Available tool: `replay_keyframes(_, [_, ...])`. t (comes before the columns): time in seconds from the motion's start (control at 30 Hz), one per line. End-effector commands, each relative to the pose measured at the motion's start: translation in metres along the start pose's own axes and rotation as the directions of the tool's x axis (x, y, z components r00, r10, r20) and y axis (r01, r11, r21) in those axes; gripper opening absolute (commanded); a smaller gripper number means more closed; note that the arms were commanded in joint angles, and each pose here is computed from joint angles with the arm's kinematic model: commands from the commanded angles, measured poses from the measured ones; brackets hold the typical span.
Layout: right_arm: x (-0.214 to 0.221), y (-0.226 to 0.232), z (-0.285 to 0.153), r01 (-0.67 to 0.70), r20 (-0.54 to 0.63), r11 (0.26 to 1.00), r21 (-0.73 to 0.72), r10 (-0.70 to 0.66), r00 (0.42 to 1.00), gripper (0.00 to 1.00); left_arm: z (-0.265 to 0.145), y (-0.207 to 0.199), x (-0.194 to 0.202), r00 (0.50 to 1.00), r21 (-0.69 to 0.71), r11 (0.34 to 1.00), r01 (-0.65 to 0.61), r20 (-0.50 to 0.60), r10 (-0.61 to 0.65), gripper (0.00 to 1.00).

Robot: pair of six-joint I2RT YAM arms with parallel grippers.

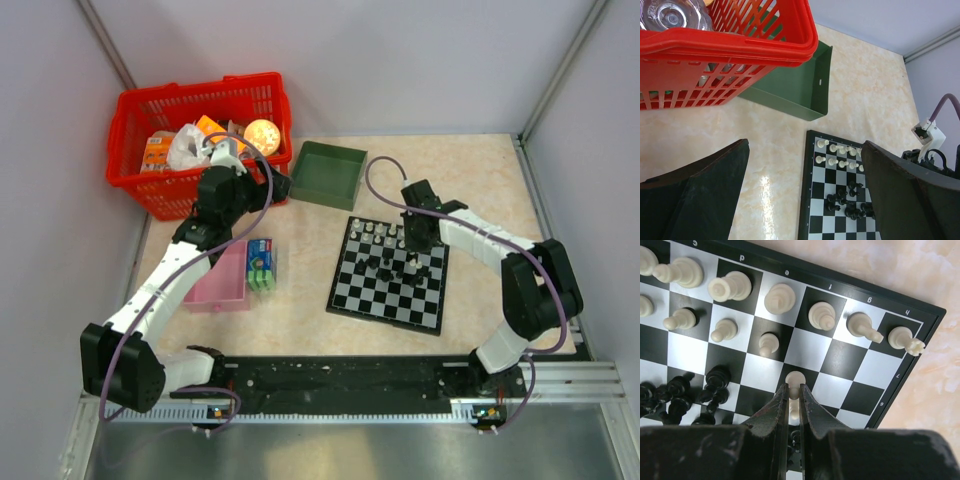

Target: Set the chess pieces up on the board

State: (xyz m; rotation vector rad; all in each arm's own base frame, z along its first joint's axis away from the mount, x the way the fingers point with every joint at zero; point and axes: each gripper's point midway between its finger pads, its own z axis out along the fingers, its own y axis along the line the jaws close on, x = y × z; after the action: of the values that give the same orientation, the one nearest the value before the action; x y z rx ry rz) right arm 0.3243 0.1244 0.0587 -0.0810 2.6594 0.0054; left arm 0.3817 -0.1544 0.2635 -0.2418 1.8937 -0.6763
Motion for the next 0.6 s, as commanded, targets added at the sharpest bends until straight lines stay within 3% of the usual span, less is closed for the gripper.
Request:
replay_keyframes(0.0, [-0.034,0.002,-0.006,-0.033,0.096,0.999,-0.01,0.034,0.995,0.1,-0.005,-0.013,-0.02,0.997,0.053,0.999,-0.003,0.079,-0.001,0.99])
replay_keyframes(0.57, [-0.034,-0.008,0.018,-0.065,0.072,0.998,0.004,0.064,0.995,0.11,-0.002,-0.009,-0.018,0.997,0.051,0.999,0.008,0.074,-0.012,0.99])
